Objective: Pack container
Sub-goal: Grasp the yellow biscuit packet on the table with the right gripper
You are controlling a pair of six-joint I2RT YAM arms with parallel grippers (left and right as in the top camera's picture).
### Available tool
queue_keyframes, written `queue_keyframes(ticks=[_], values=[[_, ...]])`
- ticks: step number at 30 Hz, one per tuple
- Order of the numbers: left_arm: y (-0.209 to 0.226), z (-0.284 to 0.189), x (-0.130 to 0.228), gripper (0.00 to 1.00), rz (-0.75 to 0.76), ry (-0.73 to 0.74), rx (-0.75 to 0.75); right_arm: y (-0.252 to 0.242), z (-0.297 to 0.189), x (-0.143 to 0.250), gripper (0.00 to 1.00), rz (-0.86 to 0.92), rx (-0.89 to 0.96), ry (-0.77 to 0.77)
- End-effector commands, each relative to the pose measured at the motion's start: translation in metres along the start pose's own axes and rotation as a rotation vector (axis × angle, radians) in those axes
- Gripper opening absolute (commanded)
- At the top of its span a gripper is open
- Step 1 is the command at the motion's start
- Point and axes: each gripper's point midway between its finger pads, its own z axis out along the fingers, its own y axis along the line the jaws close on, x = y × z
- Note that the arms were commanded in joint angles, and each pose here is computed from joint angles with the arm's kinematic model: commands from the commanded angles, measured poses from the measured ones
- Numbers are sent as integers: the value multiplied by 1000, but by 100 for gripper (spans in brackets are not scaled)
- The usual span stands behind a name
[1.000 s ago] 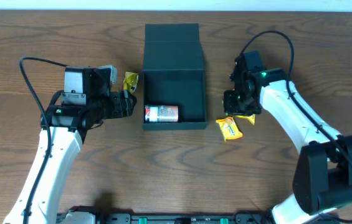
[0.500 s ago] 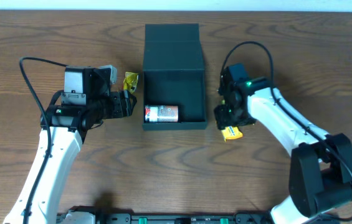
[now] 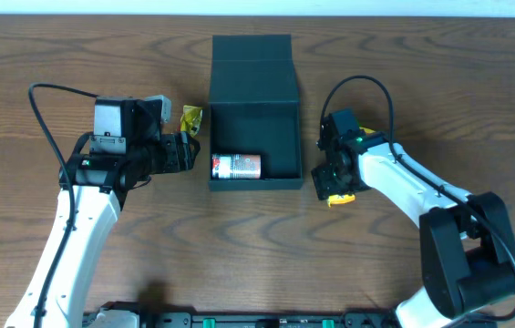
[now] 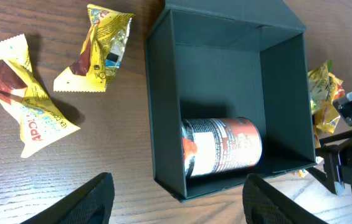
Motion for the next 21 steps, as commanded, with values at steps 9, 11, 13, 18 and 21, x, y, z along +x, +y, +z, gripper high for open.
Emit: queue_keyframes(ticks=[9,11,13,18,21], values=[[1,-1,-1,67,11,-10,-2,0,12,9,61,-30,11,3],[1,-1,-1,67,12,-11,-2,0,12,10,55,-30,11,3],[1,-1,-1,67,12,-11,-2,0,12,9,51,-30,10,0],[1,-1,-1,67,12,-11,-2,0,12,8,43,-29,10,-1],[1,-1,-1,67,13,-13,-2,1,11,8,40,-21,9,-2]])
